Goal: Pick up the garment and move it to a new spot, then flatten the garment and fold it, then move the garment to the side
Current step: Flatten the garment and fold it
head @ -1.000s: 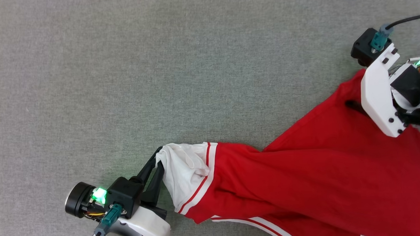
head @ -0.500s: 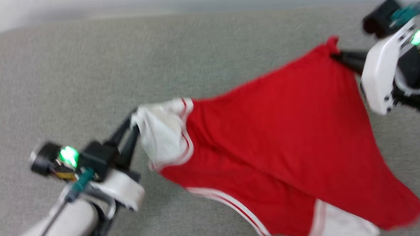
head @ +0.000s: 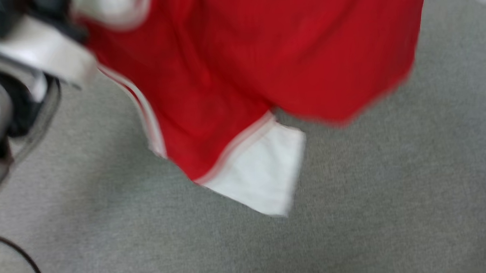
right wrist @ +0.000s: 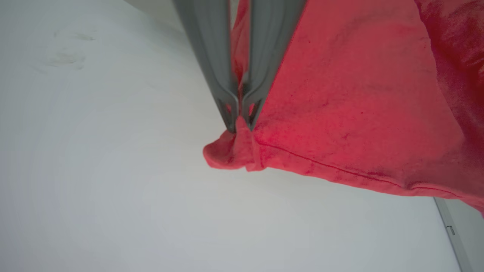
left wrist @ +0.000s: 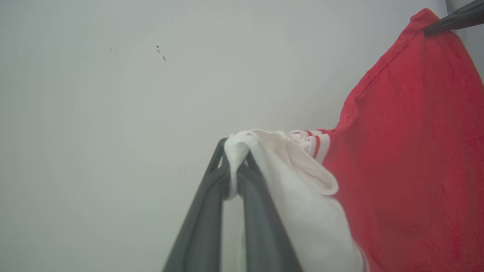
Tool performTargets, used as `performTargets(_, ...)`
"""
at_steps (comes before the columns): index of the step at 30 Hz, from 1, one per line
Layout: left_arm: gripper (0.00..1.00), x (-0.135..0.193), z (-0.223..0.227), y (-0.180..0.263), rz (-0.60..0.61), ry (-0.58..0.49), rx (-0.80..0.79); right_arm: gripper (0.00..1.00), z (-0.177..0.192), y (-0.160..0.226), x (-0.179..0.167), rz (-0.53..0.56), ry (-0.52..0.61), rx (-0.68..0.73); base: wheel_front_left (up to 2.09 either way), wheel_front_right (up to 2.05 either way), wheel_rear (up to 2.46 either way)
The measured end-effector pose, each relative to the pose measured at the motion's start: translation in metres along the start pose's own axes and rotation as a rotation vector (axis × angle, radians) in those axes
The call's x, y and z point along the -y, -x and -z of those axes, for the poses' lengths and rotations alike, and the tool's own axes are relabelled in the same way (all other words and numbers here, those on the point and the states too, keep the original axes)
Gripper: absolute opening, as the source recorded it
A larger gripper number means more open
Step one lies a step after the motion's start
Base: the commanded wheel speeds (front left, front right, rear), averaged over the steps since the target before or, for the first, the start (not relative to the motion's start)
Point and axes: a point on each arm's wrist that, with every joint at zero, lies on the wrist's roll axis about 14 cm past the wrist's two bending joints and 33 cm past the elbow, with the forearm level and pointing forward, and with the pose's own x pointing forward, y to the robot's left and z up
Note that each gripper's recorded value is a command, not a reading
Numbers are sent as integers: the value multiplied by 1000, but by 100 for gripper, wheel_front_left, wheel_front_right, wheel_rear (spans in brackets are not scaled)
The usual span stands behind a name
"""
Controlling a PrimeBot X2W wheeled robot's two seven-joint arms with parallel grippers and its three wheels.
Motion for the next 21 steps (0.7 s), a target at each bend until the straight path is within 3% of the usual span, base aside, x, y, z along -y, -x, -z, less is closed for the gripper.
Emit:
performTargets(11, 0, -50, -21, -108, -18, -106, 132, 0, -48, -67, 66, 153, 104, 131, 0, 0, 0)
performTargets(21, 0, -81, -13, -169, -70, -111, 195, 0, -67, -124, 78, 199, 169, 213, 0, 0, 0)
